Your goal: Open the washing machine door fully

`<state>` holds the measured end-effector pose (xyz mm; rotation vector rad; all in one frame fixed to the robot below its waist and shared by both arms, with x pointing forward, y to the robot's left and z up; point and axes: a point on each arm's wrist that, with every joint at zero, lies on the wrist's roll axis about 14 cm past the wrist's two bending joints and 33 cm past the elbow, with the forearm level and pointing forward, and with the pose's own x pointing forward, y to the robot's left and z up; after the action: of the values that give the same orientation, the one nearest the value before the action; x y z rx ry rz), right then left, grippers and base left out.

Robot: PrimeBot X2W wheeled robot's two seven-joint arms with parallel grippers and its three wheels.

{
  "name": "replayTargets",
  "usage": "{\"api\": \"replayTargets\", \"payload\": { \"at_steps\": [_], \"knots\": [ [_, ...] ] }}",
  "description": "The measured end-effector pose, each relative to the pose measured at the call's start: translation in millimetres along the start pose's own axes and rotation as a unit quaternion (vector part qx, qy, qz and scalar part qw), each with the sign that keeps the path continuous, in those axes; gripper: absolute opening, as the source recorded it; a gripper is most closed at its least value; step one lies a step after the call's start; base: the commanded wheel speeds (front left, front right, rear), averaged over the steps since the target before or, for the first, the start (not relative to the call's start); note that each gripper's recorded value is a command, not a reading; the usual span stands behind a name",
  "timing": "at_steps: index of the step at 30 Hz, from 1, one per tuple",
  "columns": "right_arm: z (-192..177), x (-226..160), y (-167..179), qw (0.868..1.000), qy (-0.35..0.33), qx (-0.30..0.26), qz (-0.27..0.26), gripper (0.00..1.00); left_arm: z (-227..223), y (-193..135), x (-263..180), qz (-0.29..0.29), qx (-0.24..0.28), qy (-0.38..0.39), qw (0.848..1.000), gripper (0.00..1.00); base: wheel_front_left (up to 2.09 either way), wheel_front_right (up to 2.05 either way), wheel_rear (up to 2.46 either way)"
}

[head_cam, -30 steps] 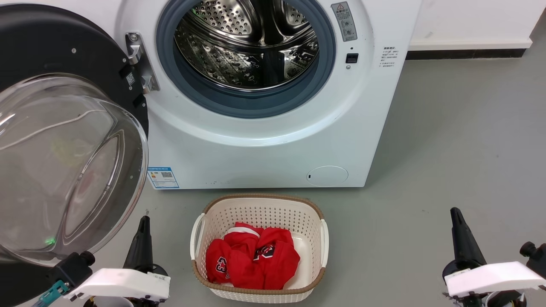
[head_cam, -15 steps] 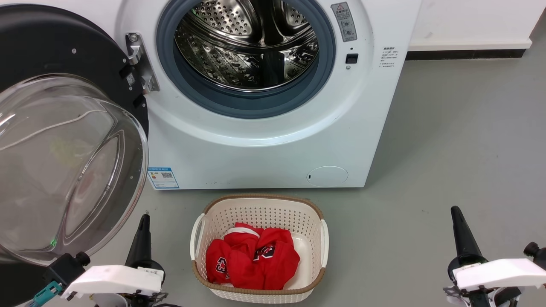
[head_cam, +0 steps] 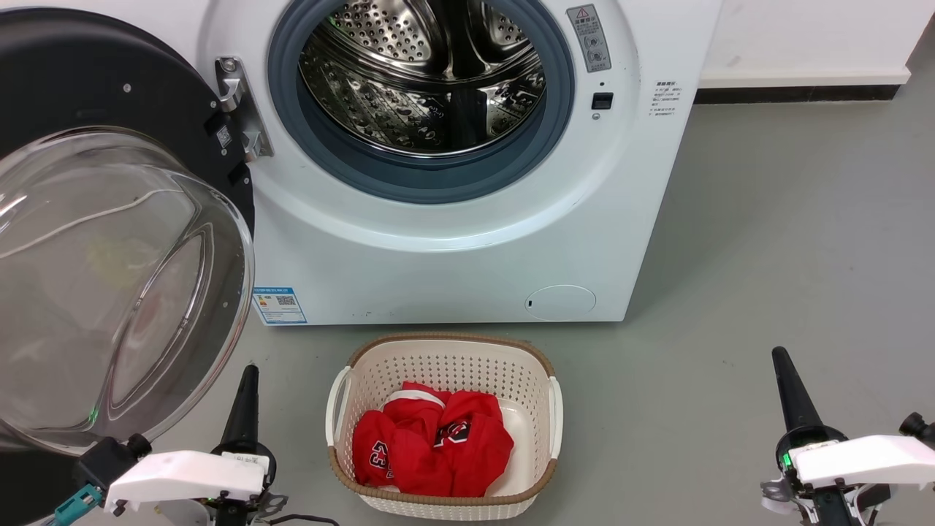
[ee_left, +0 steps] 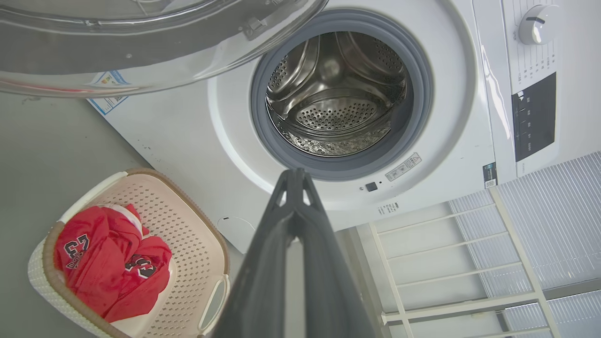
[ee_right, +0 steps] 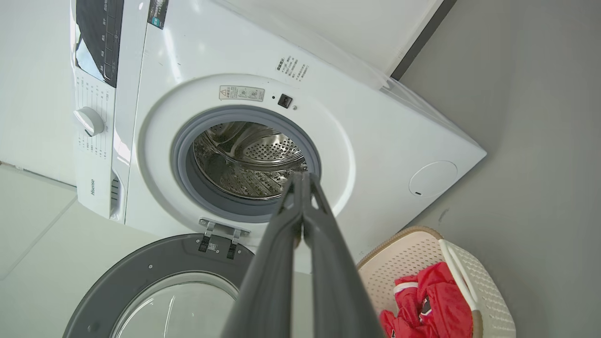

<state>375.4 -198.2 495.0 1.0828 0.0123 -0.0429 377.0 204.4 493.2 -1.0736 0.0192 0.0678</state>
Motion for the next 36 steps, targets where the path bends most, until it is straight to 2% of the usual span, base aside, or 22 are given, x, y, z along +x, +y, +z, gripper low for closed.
{"api": "replayTargets", "payload": {
  "at_steps": [15,36],
  "knots": [
    [0.9,3.3,0.7,0.997,0.004,0.073,0.000,0.00,-0.4,-3.0,3.2,-0.005,-0.076,0.006,0.997,0.00,0.00,0.00,0.00],
    [3.4,7.9,3.7,0.987,0.008,0.162,0.005,0.00,-0.1,-7.4,6.9,-0.013,-0.166,0.013,0.986,0.00,0.00,0.00,0.00]
  ]
}}
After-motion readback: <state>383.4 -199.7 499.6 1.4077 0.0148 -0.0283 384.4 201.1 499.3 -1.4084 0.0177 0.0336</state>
